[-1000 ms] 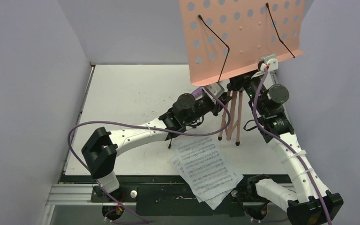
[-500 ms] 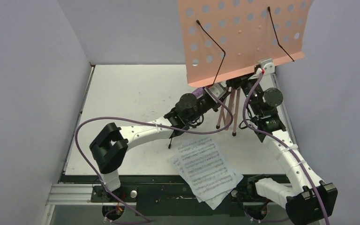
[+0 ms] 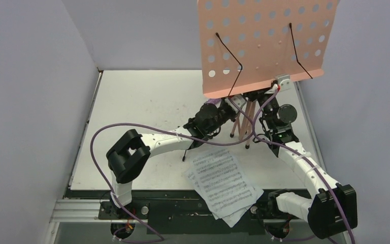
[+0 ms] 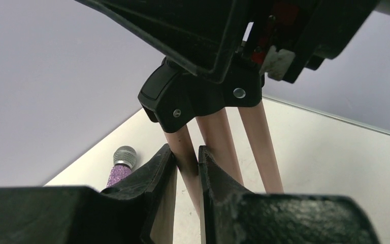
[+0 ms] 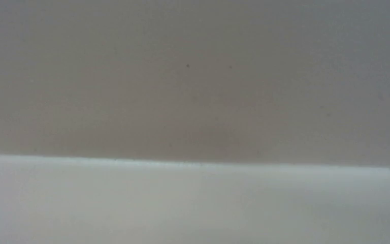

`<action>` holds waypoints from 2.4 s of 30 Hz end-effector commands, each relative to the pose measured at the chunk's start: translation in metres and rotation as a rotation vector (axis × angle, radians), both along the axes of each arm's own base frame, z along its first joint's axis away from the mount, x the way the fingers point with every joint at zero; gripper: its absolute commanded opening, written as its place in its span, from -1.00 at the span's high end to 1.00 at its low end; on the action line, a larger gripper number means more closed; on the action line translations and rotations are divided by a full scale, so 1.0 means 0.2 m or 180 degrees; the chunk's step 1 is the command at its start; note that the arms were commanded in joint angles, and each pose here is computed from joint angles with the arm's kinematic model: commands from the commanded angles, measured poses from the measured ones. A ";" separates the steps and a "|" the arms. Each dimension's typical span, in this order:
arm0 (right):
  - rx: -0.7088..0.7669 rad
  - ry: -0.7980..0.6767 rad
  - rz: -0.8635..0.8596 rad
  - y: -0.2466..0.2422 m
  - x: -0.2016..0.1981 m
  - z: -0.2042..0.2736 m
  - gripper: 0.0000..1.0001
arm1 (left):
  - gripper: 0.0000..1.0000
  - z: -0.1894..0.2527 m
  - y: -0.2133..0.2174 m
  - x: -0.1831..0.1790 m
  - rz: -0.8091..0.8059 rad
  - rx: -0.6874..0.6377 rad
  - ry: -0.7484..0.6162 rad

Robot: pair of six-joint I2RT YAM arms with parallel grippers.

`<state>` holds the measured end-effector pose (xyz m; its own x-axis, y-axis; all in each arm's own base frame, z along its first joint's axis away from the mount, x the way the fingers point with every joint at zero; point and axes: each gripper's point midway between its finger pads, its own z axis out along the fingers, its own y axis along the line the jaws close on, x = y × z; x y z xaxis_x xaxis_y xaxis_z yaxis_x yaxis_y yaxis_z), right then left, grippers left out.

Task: Set up the instrument practice props

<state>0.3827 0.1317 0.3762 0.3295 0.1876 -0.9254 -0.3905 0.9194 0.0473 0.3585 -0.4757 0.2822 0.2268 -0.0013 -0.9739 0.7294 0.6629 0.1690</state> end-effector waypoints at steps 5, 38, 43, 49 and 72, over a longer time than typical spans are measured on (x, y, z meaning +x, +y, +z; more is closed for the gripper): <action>0.0426 -0.0513 0.0373 0.02 -0.34 0.34 0.89 | 1.00 0.09 0.31 0.21 0.0867 0.0147 -0.0326; 0.0268 -0.0397 0.0511 0.06 -0.35 0.35 0.89 | 1.00 -0.03 0.31 0.09 0.0211 0.0279 0.0109; 0.0352 -0.0522 0.0523 0.07 -0.33 0.44 0.89 | 1.00 0.02 0.34 0.14 0.0368 0.0178 0.0045; 0.0416 -0.0729 0.0570 0.08 -0.32 0.57 0.89 | 1.00 0.05 0.35 0.18 0.0427 0.0270 -0.0070; 0.0415 -0.1160 0.0652 0.12 -0.30 0.85 0.89 | 1.00 0.00 0.37 0.24 0.0552 0.0569 -0.0421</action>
<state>0.3877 0.1637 0.3845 0.1812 0.2425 -0.9531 -0.5002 0.8571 0.1231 0.3673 -0.4311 0.2899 0.3003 0.0909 -0.9495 0.7065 0.6476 0.2854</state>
